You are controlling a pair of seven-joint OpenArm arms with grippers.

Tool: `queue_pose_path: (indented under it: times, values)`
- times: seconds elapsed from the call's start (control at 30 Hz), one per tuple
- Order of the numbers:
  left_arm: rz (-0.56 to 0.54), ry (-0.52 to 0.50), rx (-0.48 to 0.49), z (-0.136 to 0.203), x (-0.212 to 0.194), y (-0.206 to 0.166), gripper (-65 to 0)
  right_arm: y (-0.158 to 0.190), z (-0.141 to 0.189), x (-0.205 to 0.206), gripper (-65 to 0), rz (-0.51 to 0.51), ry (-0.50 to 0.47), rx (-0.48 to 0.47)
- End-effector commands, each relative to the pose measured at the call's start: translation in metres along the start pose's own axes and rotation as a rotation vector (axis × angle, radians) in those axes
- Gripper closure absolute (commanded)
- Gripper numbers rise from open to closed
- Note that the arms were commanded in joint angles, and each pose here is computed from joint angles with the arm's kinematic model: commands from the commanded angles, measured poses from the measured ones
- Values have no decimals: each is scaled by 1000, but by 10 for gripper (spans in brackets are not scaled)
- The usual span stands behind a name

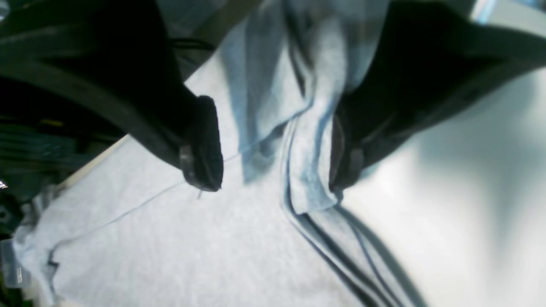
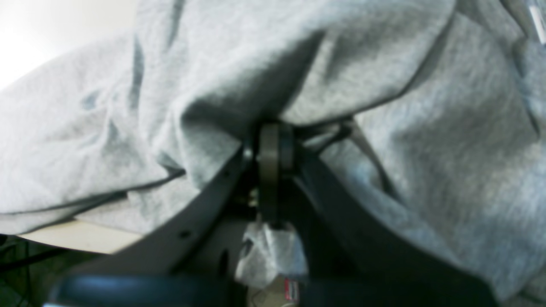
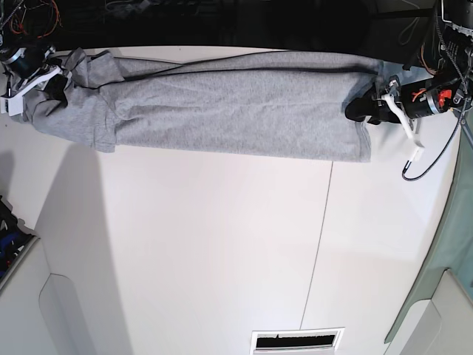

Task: Layout the t-shirt on the table in an organized manner, then fold the t-shirt properly
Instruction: 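Pull the folded shirt straight between both grippers and lay it down, then drag the shirt end with the left gripper toward the right gripper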

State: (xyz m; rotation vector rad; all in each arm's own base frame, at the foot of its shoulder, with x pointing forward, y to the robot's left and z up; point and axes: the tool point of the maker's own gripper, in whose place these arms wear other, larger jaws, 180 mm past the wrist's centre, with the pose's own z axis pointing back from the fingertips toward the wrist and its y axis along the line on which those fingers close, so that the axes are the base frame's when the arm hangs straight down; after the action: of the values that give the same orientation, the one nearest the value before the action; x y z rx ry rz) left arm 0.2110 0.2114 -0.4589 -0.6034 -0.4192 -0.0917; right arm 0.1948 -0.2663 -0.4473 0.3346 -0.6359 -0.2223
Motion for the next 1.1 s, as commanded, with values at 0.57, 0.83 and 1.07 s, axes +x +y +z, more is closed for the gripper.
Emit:
queue_pose_path:
  times: [0.57,0.83,1.07]
  values:
    - [-367,-57,70,51,77,-37,0,3,3,17,0,1,-51,22]
    - [-465,-148,11,46,98,-93,0,3,3,18,0,1,-51,22]
    - [-508,-152,-121,-3,79,-170,0,3,3,18,0,2,-51,22]
